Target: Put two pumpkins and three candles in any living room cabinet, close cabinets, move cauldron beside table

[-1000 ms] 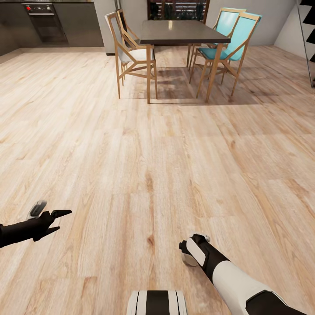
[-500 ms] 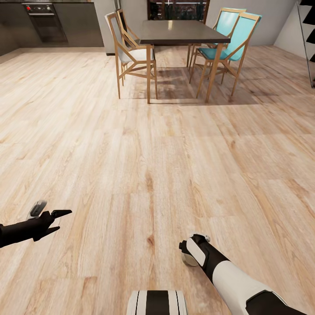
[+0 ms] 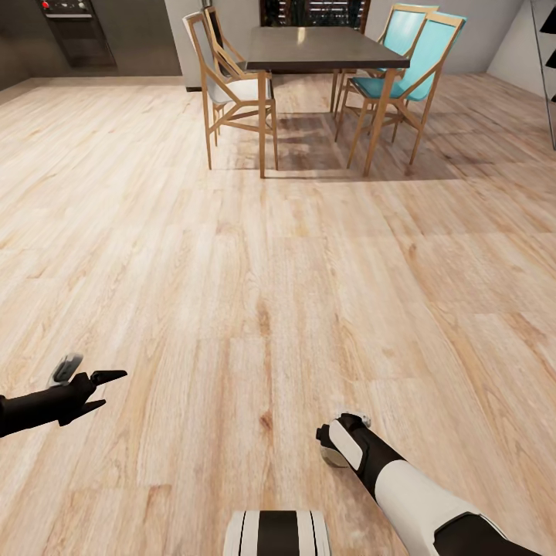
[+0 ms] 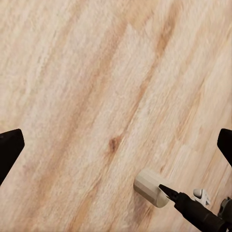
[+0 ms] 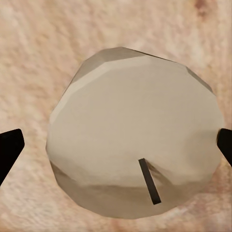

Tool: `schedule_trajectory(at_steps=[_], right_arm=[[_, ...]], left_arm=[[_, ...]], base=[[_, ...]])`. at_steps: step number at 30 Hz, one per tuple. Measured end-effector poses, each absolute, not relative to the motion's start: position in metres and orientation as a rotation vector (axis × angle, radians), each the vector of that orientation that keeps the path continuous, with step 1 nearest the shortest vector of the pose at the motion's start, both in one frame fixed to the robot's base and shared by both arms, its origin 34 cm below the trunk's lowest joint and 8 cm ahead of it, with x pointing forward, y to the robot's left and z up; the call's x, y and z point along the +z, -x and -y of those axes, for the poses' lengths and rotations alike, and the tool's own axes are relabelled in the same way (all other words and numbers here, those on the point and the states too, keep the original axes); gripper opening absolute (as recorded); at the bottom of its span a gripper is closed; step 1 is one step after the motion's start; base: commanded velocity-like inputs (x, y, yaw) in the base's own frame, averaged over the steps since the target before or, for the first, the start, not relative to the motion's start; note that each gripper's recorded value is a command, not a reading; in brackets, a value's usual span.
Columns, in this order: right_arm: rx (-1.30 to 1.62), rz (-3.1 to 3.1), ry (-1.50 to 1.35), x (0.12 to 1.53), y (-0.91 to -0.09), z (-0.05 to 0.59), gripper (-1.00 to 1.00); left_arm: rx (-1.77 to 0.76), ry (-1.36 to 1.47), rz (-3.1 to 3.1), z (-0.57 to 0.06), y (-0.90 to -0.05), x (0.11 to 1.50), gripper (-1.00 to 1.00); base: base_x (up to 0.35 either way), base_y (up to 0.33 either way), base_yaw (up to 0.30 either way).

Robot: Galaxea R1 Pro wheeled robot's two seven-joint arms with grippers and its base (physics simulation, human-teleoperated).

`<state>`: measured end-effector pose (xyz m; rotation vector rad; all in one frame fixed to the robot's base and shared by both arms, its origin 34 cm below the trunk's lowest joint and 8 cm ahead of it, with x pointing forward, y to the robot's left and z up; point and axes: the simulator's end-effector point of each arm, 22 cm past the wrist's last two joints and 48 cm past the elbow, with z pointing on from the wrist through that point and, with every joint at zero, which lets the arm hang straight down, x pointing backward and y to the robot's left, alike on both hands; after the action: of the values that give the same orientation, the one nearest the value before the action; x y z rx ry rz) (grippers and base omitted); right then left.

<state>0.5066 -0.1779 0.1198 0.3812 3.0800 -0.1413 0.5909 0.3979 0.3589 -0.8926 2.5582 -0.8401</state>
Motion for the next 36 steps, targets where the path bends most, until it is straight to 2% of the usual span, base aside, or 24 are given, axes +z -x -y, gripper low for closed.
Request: schedule_trajectory(at_steps=[36], right_arm=[[-0.215,-3.095,-0.378,0.1163,-0.4991,0.1824,1.0]], left_arm=[[-0.837,0.901,-2.569,-0.3979,-0.5891,0.3524,1.0]], base=[[0.0,0.0,0.0]])
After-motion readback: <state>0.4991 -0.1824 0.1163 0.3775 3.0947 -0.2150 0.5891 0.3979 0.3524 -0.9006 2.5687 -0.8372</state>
